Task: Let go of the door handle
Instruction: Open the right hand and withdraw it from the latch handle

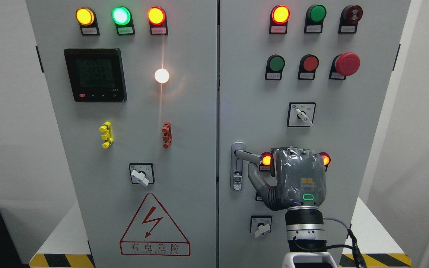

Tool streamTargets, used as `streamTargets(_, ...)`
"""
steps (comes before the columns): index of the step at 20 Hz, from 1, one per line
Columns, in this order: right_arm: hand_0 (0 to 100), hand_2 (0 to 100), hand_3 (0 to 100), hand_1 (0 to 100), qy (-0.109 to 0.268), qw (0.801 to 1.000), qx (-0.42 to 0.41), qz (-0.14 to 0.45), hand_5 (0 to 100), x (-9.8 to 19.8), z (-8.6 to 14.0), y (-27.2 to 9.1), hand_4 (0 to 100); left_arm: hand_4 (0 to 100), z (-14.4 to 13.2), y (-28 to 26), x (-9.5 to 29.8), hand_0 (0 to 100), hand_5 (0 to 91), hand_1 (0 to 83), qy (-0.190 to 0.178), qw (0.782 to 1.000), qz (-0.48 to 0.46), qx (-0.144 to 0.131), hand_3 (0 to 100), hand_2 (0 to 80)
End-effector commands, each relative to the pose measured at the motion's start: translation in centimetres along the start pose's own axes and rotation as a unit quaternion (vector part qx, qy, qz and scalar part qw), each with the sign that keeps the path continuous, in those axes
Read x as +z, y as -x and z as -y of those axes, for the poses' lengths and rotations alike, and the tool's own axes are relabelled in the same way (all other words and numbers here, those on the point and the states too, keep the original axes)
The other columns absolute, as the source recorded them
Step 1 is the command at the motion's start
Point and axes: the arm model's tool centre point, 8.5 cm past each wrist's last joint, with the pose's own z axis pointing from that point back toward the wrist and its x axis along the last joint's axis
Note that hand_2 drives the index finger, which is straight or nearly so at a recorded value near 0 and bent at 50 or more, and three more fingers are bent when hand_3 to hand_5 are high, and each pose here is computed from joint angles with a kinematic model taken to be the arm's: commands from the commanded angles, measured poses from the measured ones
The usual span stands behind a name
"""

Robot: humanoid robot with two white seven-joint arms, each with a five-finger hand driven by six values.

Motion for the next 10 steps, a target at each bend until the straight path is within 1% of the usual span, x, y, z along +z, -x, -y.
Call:
streamTargets(1,44,89,100,41,-0.015,1.000,-0.007,-0.003,100,2.3,-0.2,0.4,100,0,0.0,1.1,0.1,12,0.0,55.6,0.000,1.000,-0.008,0.001,0,0.0)
streamTargets(4,46,87,100,40,-0.020,1.000,-0.011,0.007,98,4.1,-0.2,0.4,100,0,0.0,1.1,0.1,12,0.0,55.6,0.000,1.000,-0.008,0.001,0,0.0)
streamTargets(10,47,72,100,39,-0.019,1.000,-0.019,0.015,90,7.5,0.3,0.8,92,0,0.0,1.1,0.1,12,0.0,55.6,0.000,1.000,-0.008,0.001,0,0.0)
